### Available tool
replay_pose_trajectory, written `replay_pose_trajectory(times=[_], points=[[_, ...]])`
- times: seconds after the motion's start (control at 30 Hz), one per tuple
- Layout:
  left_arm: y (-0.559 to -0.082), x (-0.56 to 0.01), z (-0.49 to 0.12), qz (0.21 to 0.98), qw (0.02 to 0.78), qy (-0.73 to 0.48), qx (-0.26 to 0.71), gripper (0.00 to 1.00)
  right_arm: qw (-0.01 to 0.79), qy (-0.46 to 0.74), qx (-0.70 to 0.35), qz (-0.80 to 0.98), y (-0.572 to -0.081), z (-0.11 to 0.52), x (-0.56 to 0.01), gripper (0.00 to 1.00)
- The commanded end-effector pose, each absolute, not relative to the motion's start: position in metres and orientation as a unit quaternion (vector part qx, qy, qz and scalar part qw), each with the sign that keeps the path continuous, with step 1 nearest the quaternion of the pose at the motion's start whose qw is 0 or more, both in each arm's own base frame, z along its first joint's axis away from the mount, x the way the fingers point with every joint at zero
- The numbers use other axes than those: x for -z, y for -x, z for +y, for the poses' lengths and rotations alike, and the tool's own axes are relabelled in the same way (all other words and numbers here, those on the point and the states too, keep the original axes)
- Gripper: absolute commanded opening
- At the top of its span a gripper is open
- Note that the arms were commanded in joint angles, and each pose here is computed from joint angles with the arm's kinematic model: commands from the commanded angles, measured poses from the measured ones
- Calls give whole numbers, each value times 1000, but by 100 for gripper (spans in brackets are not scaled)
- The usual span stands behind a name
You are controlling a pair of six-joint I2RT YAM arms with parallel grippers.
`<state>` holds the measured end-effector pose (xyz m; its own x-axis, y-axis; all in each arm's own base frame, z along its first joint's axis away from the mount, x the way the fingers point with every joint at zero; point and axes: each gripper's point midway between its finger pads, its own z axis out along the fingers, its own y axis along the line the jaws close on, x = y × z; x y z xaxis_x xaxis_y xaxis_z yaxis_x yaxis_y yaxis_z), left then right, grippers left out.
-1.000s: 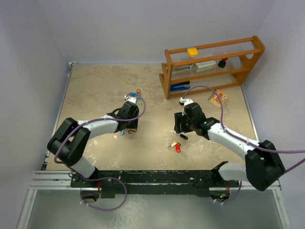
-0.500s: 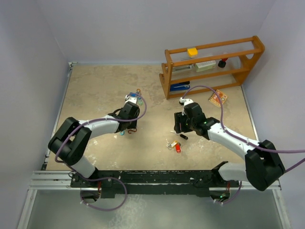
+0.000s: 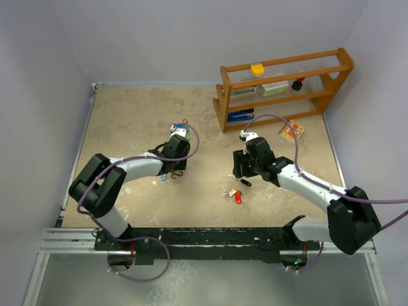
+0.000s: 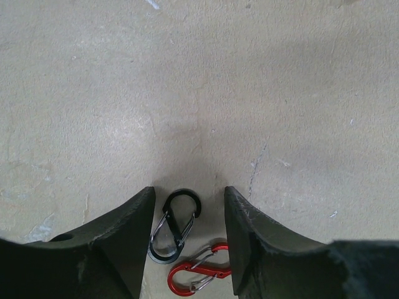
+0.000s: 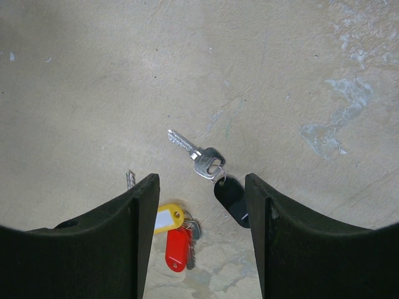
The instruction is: Put the keys on the keyring
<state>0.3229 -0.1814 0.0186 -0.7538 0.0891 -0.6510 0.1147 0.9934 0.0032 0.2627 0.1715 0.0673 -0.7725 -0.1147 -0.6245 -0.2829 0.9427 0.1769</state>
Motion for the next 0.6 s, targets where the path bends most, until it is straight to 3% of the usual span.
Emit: replay_pose_trajectory(times=[0.0,0.57], points=[[-315,-22,-176,940,335,-62,7,46,327,111,-141,928,-264,176,-70,60],[-300,-17,-168,945,323,-57,9,45,336,110,-140,925,-267,177,-75,60]])
